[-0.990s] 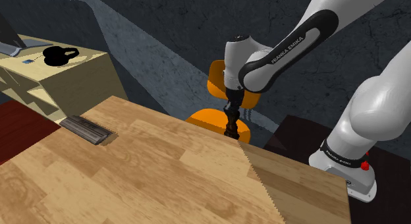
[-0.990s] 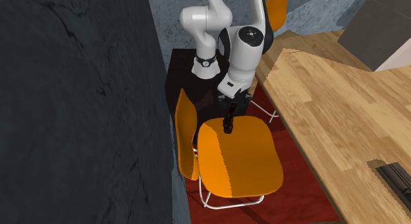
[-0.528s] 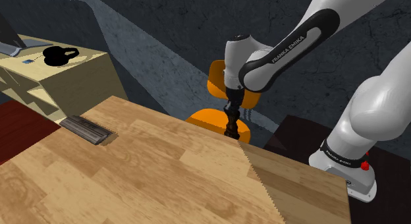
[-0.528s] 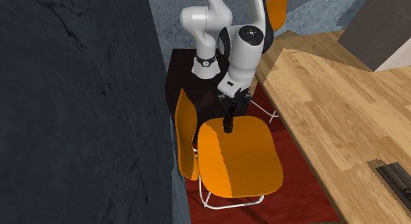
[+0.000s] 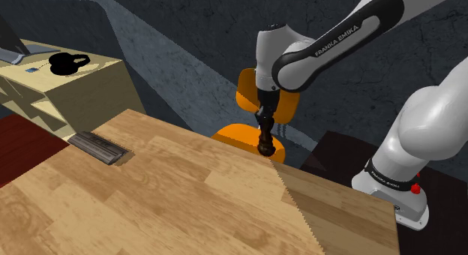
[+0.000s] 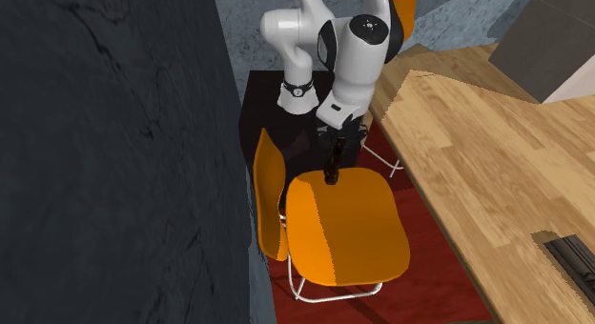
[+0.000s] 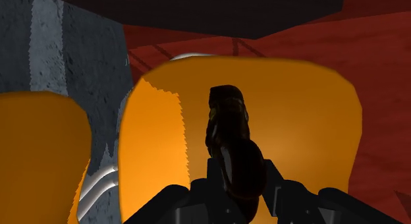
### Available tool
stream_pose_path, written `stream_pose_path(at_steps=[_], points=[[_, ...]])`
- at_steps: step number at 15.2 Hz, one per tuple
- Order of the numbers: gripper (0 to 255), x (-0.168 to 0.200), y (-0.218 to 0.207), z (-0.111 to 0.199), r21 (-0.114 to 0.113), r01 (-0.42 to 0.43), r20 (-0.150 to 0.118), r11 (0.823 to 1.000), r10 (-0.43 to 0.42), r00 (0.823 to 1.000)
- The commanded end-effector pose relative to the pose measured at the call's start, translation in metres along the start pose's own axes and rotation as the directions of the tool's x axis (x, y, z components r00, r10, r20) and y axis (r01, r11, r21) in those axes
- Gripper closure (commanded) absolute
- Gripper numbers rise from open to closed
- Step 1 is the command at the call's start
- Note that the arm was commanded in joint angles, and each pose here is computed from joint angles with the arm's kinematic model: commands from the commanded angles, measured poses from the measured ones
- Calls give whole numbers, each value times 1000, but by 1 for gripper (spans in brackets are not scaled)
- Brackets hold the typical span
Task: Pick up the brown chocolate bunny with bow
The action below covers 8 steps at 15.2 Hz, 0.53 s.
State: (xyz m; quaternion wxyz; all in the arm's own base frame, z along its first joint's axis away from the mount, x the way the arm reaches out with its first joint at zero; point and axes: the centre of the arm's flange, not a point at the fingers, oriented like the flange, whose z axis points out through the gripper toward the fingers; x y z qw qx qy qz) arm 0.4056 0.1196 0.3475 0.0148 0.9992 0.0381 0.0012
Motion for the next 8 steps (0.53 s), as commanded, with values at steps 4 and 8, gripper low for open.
stream_pose_path(at_steps=[4, 8], points=[[255, 0, 1, -26, 0, 0, 0, 1000, 0, 1000], [255, 0, 1, -37, 0, 0, 0, 1000, 0, 1000]])
